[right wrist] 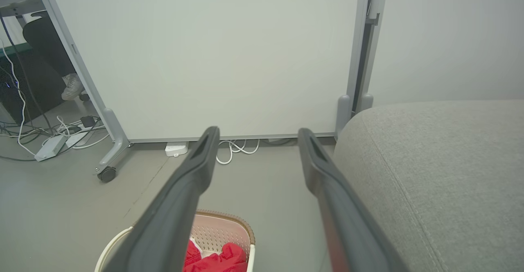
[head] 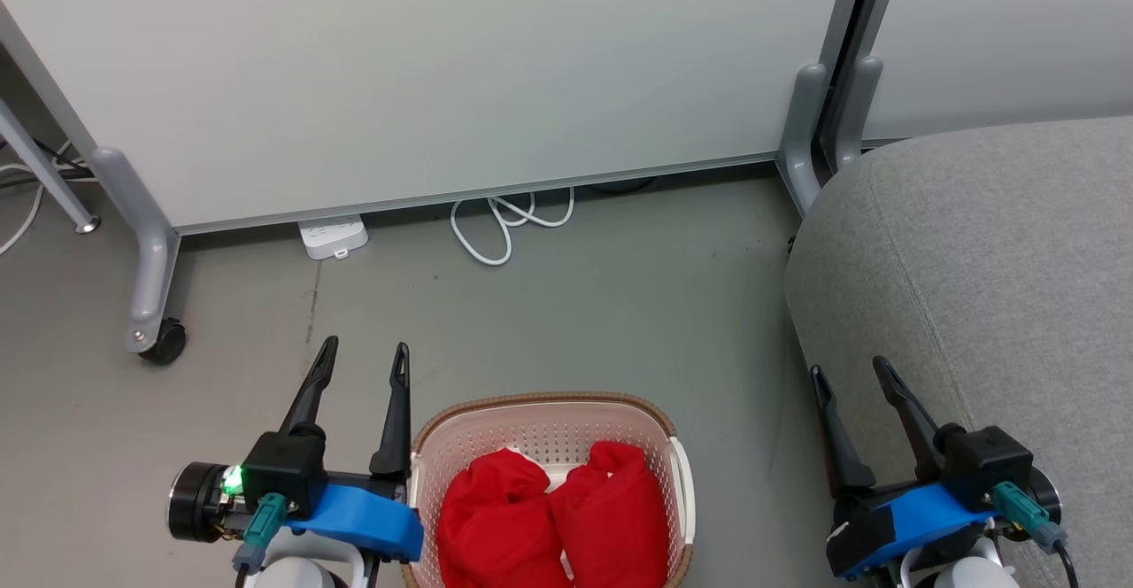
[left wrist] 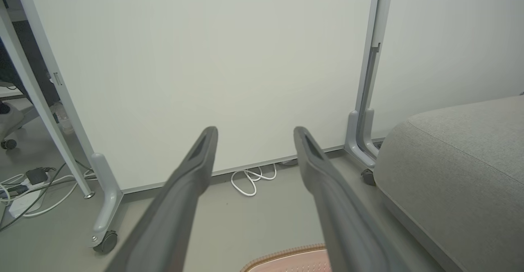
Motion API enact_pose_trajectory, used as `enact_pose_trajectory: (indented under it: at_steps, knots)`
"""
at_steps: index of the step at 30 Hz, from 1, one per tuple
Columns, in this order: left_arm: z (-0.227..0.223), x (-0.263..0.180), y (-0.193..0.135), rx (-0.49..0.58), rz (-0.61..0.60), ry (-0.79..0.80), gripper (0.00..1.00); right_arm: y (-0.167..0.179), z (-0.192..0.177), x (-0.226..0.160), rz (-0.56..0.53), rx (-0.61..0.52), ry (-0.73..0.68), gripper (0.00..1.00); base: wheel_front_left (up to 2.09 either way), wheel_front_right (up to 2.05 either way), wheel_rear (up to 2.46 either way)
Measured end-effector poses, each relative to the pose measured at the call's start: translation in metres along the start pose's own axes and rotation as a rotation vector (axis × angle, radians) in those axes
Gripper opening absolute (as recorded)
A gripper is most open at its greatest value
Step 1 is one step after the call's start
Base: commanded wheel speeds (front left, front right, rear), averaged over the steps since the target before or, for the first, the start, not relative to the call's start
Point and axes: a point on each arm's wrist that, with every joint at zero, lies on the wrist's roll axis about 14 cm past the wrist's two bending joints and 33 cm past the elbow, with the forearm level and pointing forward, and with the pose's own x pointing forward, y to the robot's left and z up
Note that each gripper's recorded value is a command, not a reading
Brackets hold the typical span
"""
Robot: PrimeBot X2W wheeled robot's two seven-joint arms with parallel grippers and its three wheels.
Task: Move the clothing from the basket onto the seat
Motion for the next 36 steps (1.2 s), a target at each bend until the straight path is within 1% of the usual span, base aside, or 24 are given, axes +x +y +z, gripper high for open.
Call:
enact_pose_trajectory:
  at_steps: [7,12,16,22,23,26,36]
  knots:
    - [-0.005,0.006,-0.007,0.006,-0.031,0.016,1.0,-0.001,-0.003,0.003,-0.001,0.001,0.008,1.0,0.0,0.0,0.0]
    - [-0.017,0.018,-0.014,0.029,-0.082,0.053,1.0,-0.005,-0.006,0.007,-0.009,0.002,0.015,1.0,0.0,0.0,0.0]
    - [-0.036,0.028,-0.023,0.061,-0.144,0.111,1.0,-0.01,-0.01,0.013,-0.018,0.002,0.023,1.0,0.0,0.0,0.0]
    - [-0.073,0.045,-0.039,0.117,-0.258,0.215,1.0,-0.018,-0.018,0.026,-0.032,0.0,0.039,1.0,0.0,0.0,0.0]
    - [-0.088,0.05,-0.047,0.138,-0.307,0.253,1.0,-0.021,-0.022,0.031,-0.035,-0.001,0.045,1.0,0.0,0.0,0.0]
    - [-0.112,0.054,-0.058,0.16,-0.385,0.315,1.0,-0.027,-0.028,0.039,-0.043,-0.004,0.054,1.0,0.0,0.0,0.0]
    - [-0.199,0.062,-0.077,0.239,-0.593,0.528,1.0,-0.046,-0.055,0.068,-0.065,-0.021,0.095,1.0,0.0,0.0,0.0]
